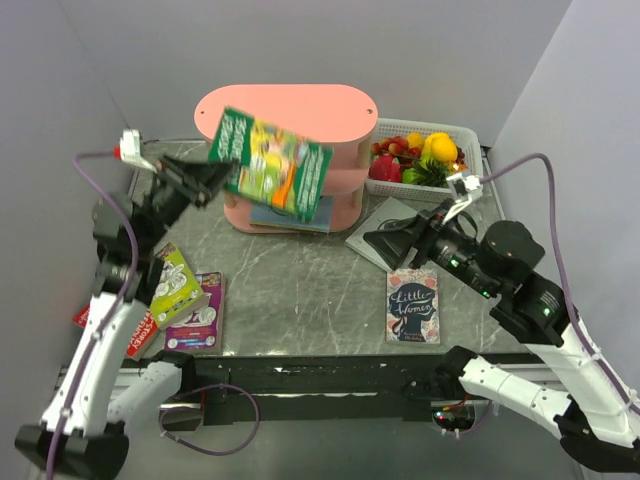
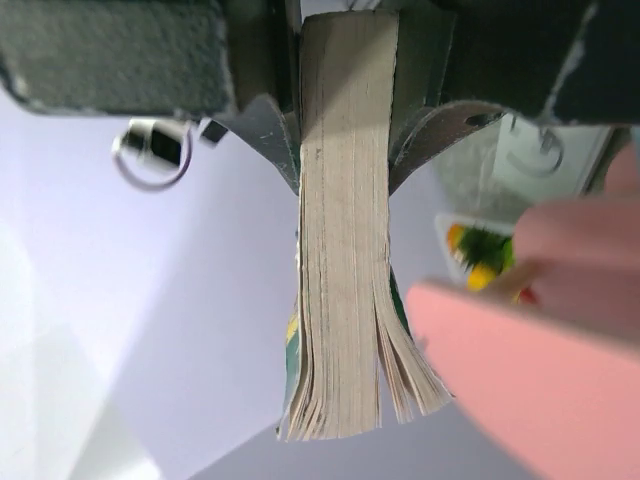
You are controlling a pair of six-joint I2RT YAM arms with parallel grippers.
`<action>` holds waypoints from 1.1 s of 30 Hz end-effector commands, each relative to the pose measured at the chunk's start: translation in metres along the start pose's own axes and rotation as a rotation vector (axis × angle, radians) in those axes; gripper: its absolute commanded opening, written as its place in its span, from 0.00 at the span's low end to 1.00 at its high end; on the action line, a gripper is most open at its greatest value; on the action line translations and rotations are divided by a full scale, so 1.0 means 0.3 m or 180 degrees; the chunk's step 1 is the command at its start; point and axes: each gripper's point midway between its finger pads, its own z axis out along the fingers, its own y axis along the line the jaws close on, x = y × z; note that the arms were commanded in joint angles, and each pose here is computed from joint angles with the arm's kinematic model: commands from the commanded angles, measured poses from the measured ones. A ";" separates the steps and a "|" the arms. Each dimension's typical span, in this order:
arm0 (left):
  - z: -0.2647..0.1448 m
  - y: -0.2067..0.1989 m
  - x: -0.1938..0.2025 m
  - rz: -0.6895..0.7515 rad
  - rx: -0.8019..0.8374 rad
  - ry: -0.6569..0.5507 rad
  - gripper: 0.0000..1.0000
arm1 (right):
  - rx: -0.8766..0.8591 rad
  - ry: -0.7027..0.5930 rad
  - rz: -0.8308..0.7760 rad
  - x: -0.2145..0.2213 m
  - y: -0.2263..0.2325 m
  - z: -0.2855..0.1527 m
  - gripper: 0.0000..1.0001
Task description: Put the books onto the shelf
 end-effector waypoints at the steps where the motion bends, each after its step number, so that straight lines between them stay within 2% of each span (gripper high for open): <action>1: 0.116 -0.241 -0.206 0.0097 0.0502 -0.0489 0.01 | 0.0191 -0.0206 -0.0018 -0.019 -0.049 0.013 0.76; 2: 0.134 -0.292 -0.239 0.0151 0.0553 -0.0526 0.01 | 0.0268 -0.0228 -0.0027 -0.021 -0.065 0.012 0.76; 3: 0.164 -0.278 -0.271 0.0176 0.0442 -0.0611 0.01 | 0.0267 -0.0222 -0.0027 -0.018 -0.065 0.009 0.76; 4: 0.232 -0.198 -0.296 0.0143 0.0216 -0.0622 0.01 | 0.0267 -0.0221 -0.0032 -0.015 -0.067 0.008 0.76; 5: 0.254 -0.234 -0.336 0.0220 0.0218 -0.0701 0.01 | 0.0271 -0.0206 -0.0041 -0.006 -0.073 0.009 0.76; 7: 0.345 -0.089 -0.382 0.0270 -0.0211 -0.0751 0.01 | 0.0243 -0.0245 -0.0056 -0.008 -0.071 0.003 0.76; 9: 0.389 -0.065 -0.436 0.0311 -0.0266 -0.0854 0.01 | 0.0268 -0.0259 -0.0061 0.005 -0.085 -0.004 0.76; 10: 0.438 0.015 -0.445 0.0253 -0.0355 -0.0819 0.01 | 0.0253 -0.0295 -0.0061 0.001 -0.084 -0.008 0.76; 12: 0.469 0.090 -0.488 0.0188 -0.0377 -0.0863 0.01 | 0.0243 -0.0302 -0.0046 0.018 -0.092 -0.013 0.76; 13: 0.496 0.177 -0.495 0.0134 -0.0452 -0.0788 0.01 | 0.0232 -0.0302 -0.0042 0.023 -0.092 -0.014 0.76; 16: 0.527 0.309 -0.493 -0.0028 -0.0555 -0.0538 0.01 | 0.0262 -0.0298 -0.0031 0.037 -0.105 -0.019 0.76; 20: 0.521 0.368 -0.471 0.0060 -0.0689 -0.0287 0.02 | 0.0305 -0.0291 -0.0006 0.055 -0.122 -0.012 0.76; 22: 0.516 0.360 -0.474 0.0193 -0.0695 -0.0207 0.09 | 0.0299 -0.0282 0.0004 0.060 -0.124 -0.002 0.76; 23: 0.512 0.368 -0.458 0.0199 -0.0736 -0.0115 0.24 | 0.0312 -0.0251 0.0013 0.068 -0.128 0.010 0.76; 26: 0.504 0.381 -0.447 0.0365 -0.0869 0.0042 0.47 | 0.0340 -0.0184 0.0033 0.087 -0.138 0.035 0.76; 30: 0.462 0.429 -0.423 0.0508 -0.1167 0.0179 0.57 | 0.0338 -0.0150 0.0058 0.101 -0.143 0.062 0.76; 33: 0.431 0.446 -0.428 0.0634 -0.1338 0.0142 0.69 | 0.0349 -0.0111 0.0064 0.107 -0.146 0.081 0.76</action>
